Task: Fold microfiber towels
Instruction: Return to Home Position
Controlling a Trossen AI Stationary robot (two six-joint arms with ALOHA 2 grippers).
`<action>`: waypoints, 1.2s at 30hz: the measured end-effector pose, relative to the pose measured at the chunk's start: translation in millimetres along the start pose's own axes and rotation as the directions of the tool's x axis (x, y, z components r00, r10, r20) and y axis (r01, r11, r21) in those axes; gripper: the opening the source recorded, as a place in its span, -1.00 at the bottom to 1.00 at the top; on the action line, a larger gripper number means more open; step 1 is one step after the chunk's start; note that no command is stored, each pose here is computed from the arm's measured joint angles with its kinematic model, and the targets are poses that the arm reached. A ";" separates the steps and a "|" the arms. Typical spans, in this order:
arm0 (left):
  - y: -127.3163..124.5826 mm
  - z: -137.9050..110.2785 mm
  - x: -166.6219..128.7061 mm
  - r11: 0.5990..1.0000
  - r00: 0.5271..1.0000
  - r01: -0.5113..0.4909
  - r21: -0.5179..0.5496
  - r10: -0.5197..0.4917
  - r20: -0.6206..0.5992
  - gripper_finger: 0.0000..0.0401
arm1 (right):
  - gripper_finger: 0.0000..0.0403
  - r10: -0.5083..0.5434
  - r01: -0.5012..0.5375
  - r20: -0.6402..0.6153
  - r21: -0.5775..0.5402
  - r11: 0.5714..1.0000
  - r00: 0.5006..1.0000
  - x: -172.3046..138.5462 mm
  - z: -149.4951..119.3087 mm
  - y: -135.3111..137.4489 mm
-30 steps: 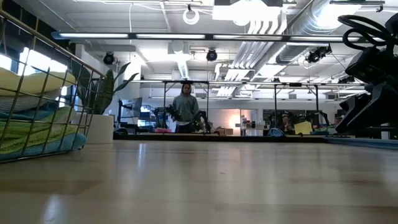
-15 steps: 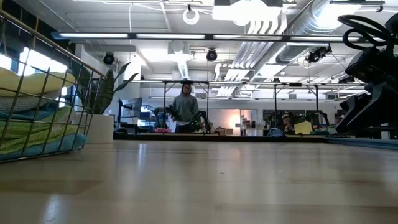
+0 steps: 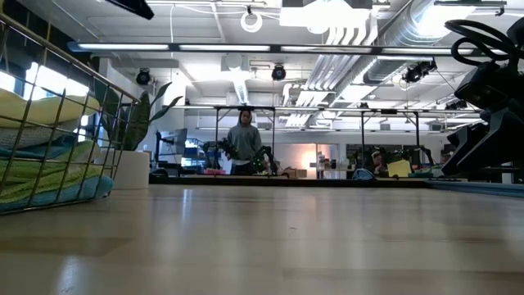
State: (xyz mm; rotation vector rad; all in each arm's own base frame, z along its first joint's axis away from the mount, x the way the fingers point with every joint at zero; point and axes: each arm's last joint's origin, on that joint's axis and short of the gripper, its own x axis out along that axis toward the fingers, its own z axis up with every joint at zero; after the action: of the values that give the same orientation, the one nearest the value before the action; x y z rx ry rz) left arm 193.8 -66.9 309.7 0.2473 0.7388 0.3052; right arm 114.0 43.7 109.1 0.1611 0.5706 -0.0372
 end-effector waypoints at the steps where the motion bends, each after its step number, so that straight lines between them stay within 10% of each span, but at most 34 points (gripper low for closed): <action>1: 6.0 -6.6 0.8 1.000 0.999 0.010 -0.026 -0.009 0.040 -0.03 | -0.27 0.000 0.000 0.000 0.000 1.000 1.000 0.0 0.0 0.0; 15: 39.7 -93.2 18.1 0.972 0.856 0.050 -0.229 0.076 0.511 -0.02 | -0.27 0.000 0.000 0.000 0.000 1.000 1.000 0.0 0.0 0.0; 36: 37.1 -156.1 49.5 0.944 0.706 0.117 -0.309 0.140 0.695 -0.02 | -0.27 0.000 0.000 0.000 0.000 1.000 1.000 0.0 0.0 0.0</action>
State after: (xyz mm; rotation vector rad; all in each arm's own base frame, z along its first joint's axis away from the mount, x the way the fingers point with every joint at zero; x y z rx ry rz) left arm 113.6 2.8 179.7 0.0305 -0.1013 0.3105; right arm 114.0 43.7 109.1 0.1611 0.5706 -0.0372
